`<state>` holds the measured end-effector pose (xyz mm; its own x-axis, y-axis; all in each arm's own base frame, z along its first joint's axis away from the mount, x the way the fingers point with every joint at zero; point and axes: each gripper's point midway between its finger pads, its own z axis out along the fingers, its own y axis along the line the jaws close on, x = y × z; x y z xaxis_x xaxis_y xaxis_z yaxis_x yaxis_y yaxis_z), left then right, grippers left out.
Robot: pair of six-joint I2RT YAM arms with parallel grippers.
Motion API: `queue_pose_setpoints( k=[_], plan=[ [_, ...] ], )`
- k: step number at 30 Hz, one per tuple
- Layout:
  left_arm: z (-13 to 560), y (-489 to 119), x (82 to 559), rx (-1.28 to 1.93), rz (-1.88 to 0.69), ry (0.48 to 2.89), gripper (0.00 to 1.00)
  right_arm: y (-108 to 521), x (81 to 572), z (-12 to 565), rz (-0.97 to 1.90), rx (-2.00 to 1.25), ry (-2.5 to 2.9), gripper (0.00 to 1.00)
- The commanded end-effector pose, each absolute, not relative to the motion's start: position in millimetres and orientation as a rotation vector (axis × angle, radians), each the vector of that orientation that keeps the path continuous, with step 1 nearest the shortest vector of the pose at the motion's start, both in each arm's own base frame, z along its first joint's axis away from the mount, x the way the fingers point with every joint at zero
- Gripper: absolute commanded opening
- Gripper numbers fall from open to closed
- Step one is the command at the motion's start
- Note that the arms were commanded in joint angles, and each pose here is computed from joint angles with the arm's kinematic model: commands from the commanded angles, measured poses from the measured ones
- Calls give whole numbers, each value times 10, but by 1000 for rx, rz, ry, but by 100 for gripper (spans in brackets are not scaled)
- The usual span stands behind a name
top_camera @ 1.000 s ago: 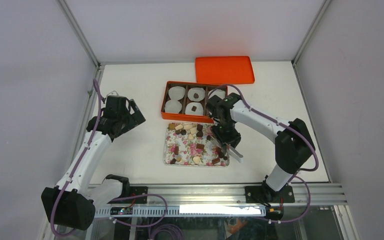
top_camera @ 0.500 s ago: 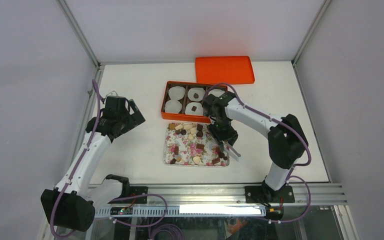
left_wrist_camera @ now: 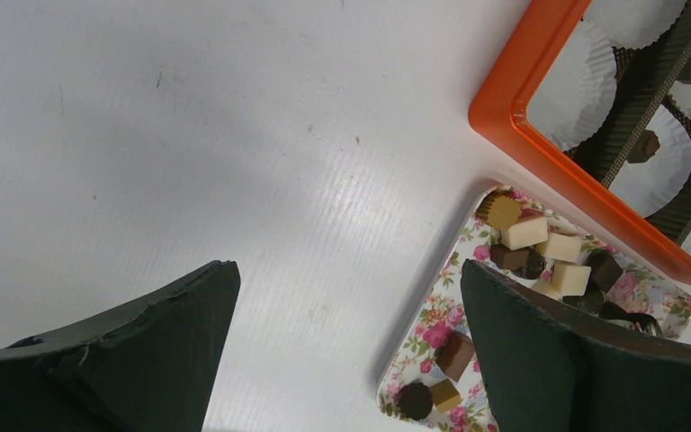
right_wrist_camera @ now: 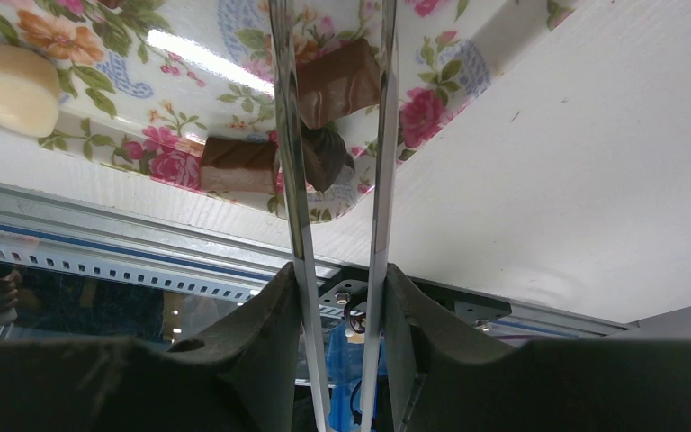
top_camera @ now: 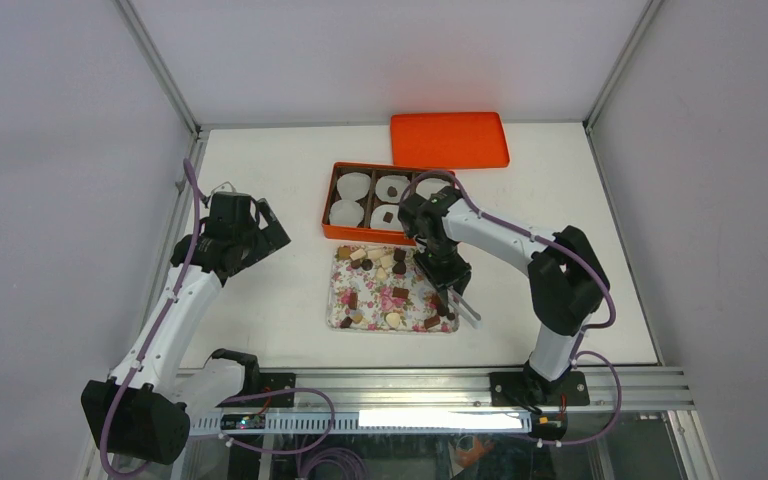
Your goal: Pack the chocolate
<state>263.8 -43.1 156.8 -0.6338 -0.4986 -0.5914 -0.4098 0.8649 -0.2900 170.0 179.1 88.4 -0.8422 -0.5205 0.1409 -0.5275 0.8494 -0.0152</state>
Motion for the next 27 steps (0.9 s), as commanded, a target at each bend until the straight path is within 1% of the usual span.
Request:
queue_pose_setpoints(
  k=[1,5,12,16,22,27],
  plan=[
    [1674,-461,2666,-655,-202,2295,99,1862,1752,1013,59,864,-2927,17],
    [1678,-453,2664,-652,-196,2294,99,1811,1777,1135,87,868,-2977,0],
    [1724,-450,2709,-651,-192,2287,99,1769,1699,1390,36,834,-3029,0],
    [1789,-448,2786,-633,-180,2284,99,1762,1745,1575,-7,794,-3092,0],
    [1878,-456,2904,-591,-164,2286,99,1719,2124,1854,-11,704,-3229,0],
    [1889,-418,2975,-580,-124,2288,99,1724,2524,1801,-33,575,-3265,0]
  ],
)
